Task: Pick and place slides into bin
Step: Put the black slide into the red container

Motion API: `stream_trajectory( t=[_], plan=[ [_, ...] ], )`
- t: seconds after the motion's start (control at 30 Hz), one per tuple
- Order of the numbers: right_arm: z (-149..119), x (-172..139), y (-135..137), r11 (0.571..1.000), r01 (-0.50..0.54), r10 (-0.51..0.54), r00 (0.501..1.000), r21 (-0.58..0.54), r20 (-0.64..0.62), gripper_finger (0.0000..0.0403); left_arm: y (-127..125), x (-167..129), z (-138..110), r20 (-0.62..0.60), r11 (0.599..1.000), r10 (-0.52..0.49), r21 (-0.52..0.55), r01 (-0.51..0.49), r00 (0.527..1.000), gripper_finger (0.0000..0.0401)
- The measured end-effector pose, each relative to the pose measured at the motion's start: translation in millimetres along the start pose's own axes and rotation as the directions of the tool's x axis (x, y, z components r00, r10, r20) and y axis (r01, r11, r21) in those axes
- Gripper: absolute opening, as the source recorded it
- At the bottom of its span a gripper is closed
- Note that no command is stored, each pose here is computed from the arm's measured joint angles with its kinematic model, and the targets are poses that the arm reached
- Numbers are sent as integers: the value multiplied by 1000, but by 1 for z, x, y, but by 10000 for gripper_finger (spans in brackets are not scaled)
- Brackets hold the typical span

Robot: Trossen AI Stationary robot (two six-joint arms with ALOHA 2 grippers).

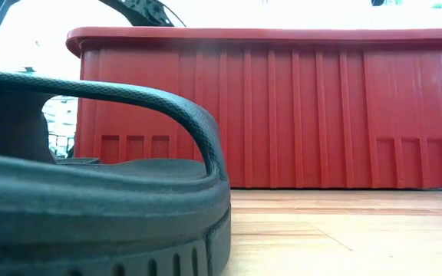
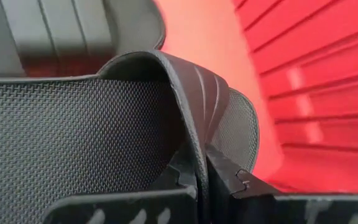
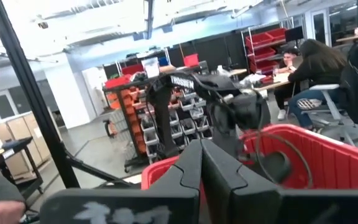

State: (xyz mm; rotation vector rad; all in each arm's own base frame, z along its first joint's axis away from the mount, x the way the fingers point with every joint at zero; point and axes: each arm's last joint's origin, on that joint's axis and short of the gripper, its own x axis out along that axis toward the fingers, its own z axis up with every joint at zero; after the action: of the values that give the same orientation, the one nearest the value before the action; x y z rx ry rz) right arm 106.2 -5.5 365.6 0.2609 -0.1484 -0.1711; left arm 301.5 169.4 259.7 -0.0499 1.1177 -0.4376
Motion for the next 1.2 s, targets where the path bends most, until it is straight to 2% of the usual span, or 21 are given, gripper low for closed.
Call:
stream_trajectory(
  t=[0.17, 0.37, 0.53, 0.7, 0.9, 1.2],
  plan=[
    [3, 0, 1, 1000, -9, 9, 999, 7, 36, 0, 12, 16, -4, -35, 1000, -28, 11, 28, 999, 1],
    [4, 1, 0, 999, 15, -16, 999, 33, 43, 0, 27, 34, -9, 25, 989, -134, -54, 135, 991, 1],
    [3, 3, 0, 998, 15, -18, 999, 69, 38, 0, 38, 45, -14, 46, 980, -172, -91, 176, 984, 1],
    [2, 4, 1, 994, 16, -19, 999, 110, 31, 0, 51, 53, -18, 61, 983, -149, -97, 154, 987, 1],
    [1, 7, 1, 991, 19, -22, 1000, 133, 21, 0, 71, 52, -19, 128, 987, -50, -144, 69, 991, 1],
    [4, 7, 2, 991, 4, -12, 998, 136, 59, 0, 74, 49, -24, 143, 987, -54, -142, 75, 988, 1]
  ],
)
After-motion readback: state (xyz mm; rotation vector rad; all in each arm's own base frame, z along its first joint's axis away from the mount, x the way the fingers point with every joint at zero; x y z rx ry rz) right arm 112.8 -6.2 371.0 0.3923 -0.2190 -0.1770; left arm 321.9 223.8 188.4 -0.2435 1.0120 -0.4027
